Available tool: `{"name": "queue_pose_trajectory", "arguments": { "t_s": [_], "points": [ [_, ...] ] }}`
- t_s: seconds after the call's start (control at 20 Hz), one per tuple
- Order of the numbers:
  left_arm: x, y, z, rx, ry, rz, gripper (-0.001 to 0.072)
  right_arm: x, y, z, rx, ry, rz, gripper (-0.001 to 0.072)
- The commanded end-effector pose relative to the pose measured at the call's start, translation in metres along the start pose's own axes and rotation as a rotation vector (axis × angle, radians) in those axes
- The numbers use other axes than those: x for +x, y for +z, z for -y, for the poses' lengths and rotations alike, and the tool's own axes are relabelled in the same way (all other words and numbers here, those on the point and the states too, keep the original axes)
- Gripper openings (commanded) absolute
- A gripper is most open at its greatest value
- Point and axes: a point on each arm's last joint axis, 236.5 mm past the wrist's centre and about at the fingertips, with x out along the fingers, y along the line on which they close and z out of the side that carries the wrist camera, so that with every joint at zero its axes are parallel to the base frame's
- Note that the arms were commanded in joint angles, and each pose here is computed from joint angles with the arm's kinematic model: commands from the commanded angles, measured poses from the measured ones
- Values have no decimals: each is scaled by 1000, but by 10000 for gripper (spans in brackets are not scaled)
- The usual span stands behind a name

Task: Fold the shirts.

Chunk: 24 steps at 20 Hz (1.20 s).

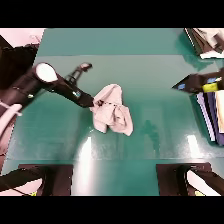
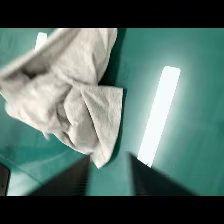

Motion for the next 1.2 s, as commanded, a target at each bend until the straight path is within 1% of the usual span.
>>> {"name": "queue_pose_trajectory", "arguments": {
  "t_s": [0.0, 0.15, 0.25, 0.35, 0.65, 0.7, 0.75, 0.8, 0.85, 0.9, 0.95, 1.05, 1.15],
  "points": [
    [-58, 5, -5, 79, 111, 60, 22, 60, -33, -2, 10, 24, -75, 472],
    [-60, 2, -3, 80, 109, 56, 22, 135, -72, -2, 21, 31, -173, 473],
    [-60, 1, -3, 77, 108, 53, 23, 183, -100, -13, 12, 68, -251, 473],
    [-60, 0, -3, 77, 108, 49, 22, 218, -116, -19, 2, 73, -304, 472],
    [-59, -8, -1, 76, 100, 12, 22, 263, -138, -33, -44, 77, -428, 470],
    [-59, -9, -1, 77, 99, 8, 22, 265, -141, -36, -53, 81, -443, 444],
    [-59, -10, -1, 78, 100, 7, 23, 267, -142, -37, -68, 78, -449, 437],
    [-59, -10, -1, 78, 99, 4, 22, 267, -141, -37, -88, 72, -446, 359],
    [-59, -11, -1, 78, 98, 0, 22, 266, -138, -36, -106, 64, -445, 163],
    [-59, -12, -1, 78, 97, -4, 22, 265, -136, -36, -119, 61, -448, 38],
    [-59, -14, -1, 78, 97, -10, 22, 263, -132, -35, -134, 56, -449, 19],
    [-61, -15, -4, 82, 113, -19, 22, 252, -117, -36, -162, 52, -433, 18],
    [-77, -10, -14, 106, 185, -15, 22, 227, -83, -39, -221, 37, -353, 18]
  ]
}}
